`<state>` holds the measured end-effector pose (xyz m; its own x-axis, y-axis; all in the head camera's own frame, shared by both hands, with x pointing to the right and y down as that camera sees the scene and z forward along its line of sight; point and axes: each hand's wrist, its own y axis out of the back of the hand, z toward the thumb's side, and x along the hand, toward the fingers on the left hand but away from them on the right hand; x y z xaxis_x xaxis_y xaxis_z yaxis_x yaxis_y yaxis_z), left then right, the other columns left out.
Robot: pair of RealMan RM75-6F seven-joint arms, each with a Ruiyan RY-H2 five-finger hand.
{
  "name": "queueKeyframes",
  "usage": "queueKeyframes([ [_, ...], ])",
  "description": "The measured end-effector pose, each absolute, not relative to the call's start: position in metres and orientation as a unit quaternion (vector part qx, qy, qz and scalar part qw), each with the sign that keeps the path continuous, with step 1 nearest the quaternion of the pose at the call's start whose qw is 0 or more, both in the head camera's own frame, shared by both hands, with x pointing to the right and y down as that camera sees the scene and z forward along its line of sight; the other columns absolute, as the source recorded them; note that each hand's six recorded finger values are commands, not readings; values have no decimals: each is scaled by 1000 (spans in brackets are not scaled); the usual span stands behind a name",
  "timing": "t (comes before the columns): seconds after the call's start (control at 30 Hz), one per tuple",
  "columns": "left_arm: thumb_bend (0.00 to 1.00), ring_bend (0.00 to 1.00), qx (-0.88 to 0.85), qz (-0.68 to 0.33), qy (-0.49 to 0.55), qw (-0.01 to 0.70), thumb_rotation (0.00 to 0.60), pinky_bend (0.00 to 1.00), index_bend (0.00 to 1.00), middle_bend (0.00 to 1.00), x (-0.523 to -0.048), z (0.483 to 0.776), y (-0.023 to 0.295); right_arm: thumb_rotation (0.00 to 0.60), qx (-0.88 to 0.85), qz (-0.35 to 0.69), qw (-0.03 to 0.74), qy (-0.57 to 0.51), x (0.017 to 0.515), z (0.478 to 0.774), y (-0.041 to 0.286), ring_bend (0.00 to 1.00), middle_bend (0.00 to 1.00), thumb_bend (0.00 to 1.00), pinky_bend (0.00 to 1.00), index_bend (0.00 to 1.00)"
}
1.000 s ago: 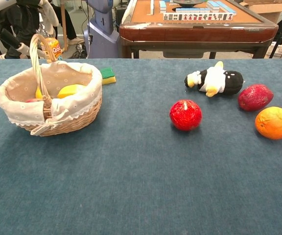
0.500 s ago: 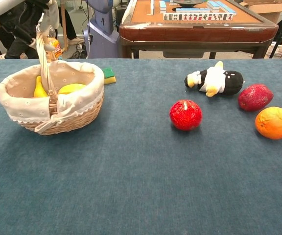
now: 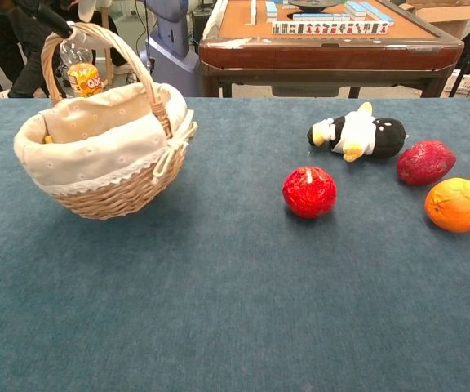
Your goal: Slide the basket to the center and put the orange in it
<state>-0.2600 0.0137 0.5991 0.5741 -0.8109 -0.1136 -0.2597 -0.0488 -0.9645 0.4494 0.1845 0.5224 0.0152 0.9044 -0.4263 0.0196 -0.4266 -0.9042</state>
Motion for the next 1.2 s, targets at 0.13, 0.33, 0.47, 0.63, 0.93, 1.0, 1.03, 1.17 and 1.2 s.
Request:
queueKeyframes([
  [0.13,111,680,-678,-230,404,569,600,755,694,682,-242,594,10,600,-604,589,376,-383,451,521,186,191,261,214,263,190],
  [0.33,112,677,-677,-219,415,568,600,755,689,682,-217,592,8,600,-601,591,375,-387,455,518,189,196,262,214,264,190],
  [0.47,112,676,-679,-218,412,568,600,755,685,682,-202,596,8,600,-599,592,373,-390,459,517,192,196,263,214,264,190],
  [0.63,111,676,-679,-218,407,571,600,755,683,682,-188,599,10,600,-597,593,372,-392,463,515,195,196,263,214,264,190],
  [0.93,112,673,-673,-223,387,590,600,755,672,675,-159,606,16,600,-593,596,367,-398,470,514,201,196,264,214,264,190],
  [1.0,112,673,-676,-224,385,586,600,755,670,675,-151,609,17,600,-592,598,366,-399,471,513,202,196,264,214,264,190],
  [1.03,112,673,-679,-225,383,584,600,755,668,674,-147,611,18,600,-591,598,366,-399,472,512,202,196,264,214,264,190],
  [1.17,112,673,-687,-223,380,578,600,755,665,672,-136,614,19,600,-587,600,365,-403,476,510,204,196,264,214,264,190],
  [1.2,111,673,-688,-222,380,577,600,755,665,672,-133,615,20,600,-587,601,364,-403,477,510,205,196,264,214,264,190],
])
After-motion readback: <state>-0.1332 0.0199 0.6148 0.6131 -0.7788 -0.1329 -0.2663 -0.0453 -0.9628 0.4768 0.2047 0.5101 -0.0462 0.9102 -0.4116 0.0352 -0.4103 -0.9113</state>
